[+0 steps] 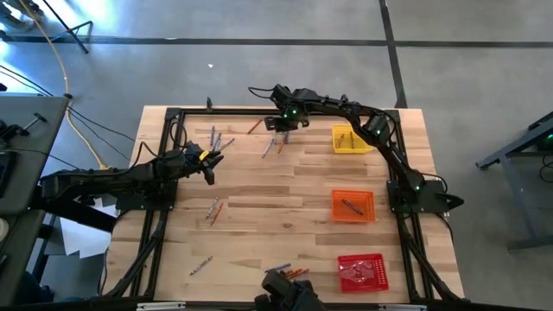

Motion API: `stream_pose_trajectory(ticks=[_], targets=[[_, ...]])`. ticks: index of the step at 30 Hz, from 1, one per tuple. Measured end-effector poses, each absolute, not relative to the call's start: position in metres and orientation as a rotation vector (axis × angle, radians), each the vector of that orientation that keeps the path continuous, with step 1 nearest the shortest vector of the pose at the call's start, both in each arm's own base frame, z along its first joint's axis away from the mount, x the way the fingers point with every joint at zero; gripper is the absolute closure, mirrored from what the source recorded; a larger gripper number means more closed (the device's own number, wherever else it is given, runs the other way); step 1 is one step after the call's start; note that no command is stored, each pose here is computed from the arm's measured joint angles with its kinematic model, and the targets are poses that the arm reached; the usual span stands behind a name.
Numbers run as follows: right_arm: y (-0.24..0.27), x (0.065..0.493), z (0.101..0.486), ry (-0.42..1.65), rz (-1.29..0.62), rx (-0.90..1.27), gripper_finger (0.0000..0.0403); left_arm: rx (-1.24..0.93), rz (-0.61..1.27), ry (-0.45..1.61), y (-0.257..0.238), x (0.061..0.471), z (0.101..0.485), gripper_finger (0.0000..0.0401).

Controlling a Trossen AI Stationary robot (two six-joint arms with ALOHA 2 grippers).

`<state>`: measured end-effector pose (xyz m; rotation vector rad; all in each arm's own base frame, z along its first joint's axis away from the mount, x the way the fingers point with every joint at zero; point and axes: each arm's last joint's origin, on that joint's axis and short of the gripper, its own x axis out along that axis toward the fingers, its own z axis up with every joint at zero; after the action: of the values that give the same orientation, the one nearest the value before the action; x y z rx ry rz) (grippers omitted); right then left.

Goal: Sort crayons
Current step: Put the blue crayon into the orange bin

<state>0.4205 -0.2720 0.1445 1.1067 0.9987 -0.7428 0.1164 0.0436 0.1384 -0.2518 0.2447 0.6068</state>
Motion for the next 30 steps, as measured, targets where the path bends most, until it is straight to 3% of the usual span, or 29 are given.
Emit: stream_pose_trajectory(ticks=[15, 19, 25, 30], targets=[[-0.268, 0.42, 0.148, 1.035, -0.692, 1.062, 0.0298, -0.251, 0.607, 0.247, 0.044, 0.116, 0.138, 0.0314], [-0.27, 0.42, 0.169, 1.04, -0.686, 1.025, 0.0298, -0.251, 0.607, 0.248, 0.044, 0.116, 0.138, 0.0314], [-0.273, 0.417, 0.203, 1.053, -0.772, 0.937, 0.0298, -0.251, 0.608, 0.251, 0.044, 0.116, 0.138, 0.0314], [-0.267, 0.404, 0.207, 1.194, -0.899, 0.896, 0.0298, -0.251, 0.609, 0.271, 0.043, 0.116, 0.136, 0.0314]])
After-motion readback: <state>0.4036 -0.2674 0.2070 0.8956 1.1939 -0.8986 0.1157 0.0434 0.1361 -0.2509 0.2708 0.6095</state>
